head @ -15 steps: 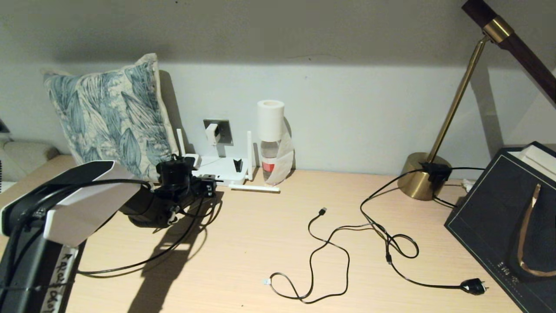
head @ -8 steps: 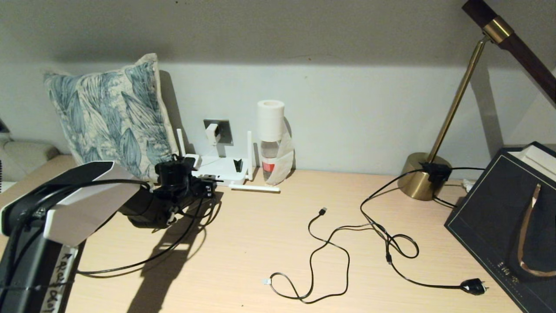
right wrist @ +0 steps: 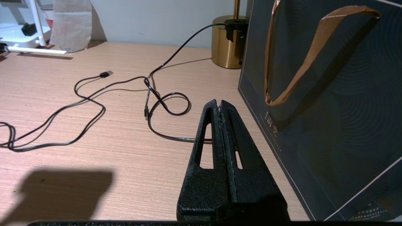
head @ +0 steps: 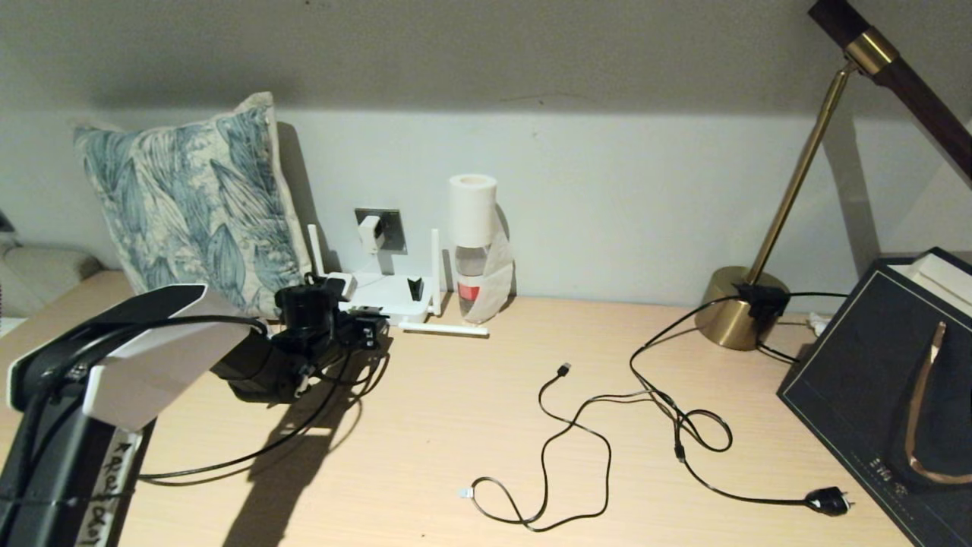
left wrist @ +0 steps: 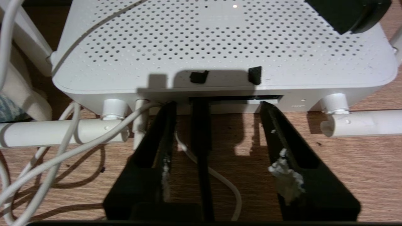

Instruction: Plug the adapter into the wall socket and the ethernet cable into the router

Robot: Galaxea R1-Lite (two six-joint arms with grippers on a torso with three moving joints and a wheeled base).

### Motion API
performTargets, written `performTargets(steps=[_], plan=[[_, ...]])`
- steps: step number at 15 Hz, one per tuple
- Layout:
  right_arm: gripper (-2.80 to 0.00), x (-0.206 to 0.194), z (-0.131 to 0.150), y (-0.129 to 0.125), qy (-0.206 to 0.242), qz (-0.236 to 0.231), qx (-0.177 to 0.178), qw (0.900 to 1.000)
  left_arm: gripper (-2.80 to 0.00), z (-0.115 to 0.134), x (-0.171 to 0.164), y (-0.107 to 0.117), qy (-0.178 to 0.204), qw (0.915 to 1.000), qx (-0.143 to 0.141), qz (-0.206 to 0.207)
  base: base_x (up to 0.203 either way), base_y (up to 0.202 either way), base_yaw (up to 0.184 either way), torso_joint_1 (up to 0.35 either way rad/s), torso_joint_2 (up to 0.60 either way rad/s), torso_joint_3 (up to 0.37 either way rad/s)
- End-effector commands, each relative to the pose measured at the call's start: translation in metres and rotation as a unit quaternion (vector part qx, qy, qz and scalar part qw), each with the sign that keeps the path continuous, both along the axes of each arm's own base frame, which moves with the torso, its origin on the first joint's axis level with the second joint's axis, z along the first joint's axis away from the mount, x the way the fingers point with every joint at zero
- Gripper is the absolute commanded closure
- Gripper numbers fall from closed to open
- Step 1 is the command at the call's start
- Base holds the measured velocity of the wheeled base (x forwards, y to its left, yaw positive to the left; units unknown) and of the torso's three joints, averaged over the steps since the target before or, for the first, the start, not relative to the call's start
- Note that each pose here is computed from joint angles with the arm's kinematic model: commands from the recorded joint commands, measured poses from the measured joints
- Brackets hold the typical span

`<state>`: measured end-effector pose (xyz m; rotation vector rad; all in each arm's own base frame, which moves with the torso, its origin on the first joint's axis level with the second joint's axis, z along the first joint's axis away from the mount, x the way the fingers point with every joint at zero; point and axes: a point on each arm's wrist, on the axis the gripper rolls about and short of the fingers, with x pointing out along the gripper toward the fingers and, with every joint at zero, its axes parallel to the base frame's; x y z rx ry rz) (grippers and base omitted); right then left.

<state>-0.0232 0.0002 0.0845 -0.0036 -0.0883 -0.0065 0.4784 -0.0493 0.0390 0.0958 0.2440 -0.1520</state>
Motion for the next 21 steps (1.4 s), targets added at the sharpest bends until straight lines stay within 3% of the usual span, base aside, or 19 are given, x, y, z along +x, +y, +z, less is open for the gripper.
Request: performTargets(steps=[1, 4, 10, 13, 16, 17, 21], plan=[[0.0, 0.003, -0.01, 0.0, 0.017, 0.0, 0.0, 1.0, -2.8, 0.01, -0.011, 0.0, -0.009, 1.0, 0.001, 0.0, 0.0, 0.0, 0.0, 0.0, 0.0, 0.0], [0.0, 0.003, -0.01, 0.0, 0.018, 0.0, 0.0, 1.0, -2.8, 0.03, -0.026, -0.005, -0.027, 0.9996, 0.005, 0.002, 0.0, 0.0, 0.0, 0.0, 0.0, 0.0], [0.0, 0.003, -0.01, 0.0, 0.017, 0.0, 0.0, 1.0, -2.8, 0.055, -0.059, -0.002, -0.025, 0.9996, 0.006, 0.006, 0.0, 0.0, 0.0, 0.0, 0.0, 0.0], [0.0, 0.003, -0.01, 0.0, 0.017, 0.0, 0.0, 1.0, -2.8, 0.093, -0.087, -0.001, -0.055, 0.9985, 0.0, 0.003, 0.0, 0.0, 0.0, 0.0, 0.0, 0.0], [0.0, 0.003, -0.01, 0.0, 0.017, 0.0, 0.0, 1.0, -2.8, 0.14, -0.135, 0.005, -0.1, 0.995, -0.008, 0.001, 0.0, 0.0, 0.0, 0.0, 0.0, 0.0], [0.0, 0.003, -0.01, 0.0, 0.018, 0.0, 0.0, 1.0, 0.0, 0.149, -0.154, 0.007, -0.108, 0.9941, -0.009, 0.001, 0.0, 0.0, 0.0, 0.0, 0.0, 0.0], [0.0, 0.003, -0.01, 0.0, 0.017, 0.0, 0.0, 1.0, 0.0, 0.164, -0.226, 0.014, -0.124, 0.9923, -0.011, -0.002, 0.0, 0.0, 0.0, 0.0, 0.0, 0.0]])
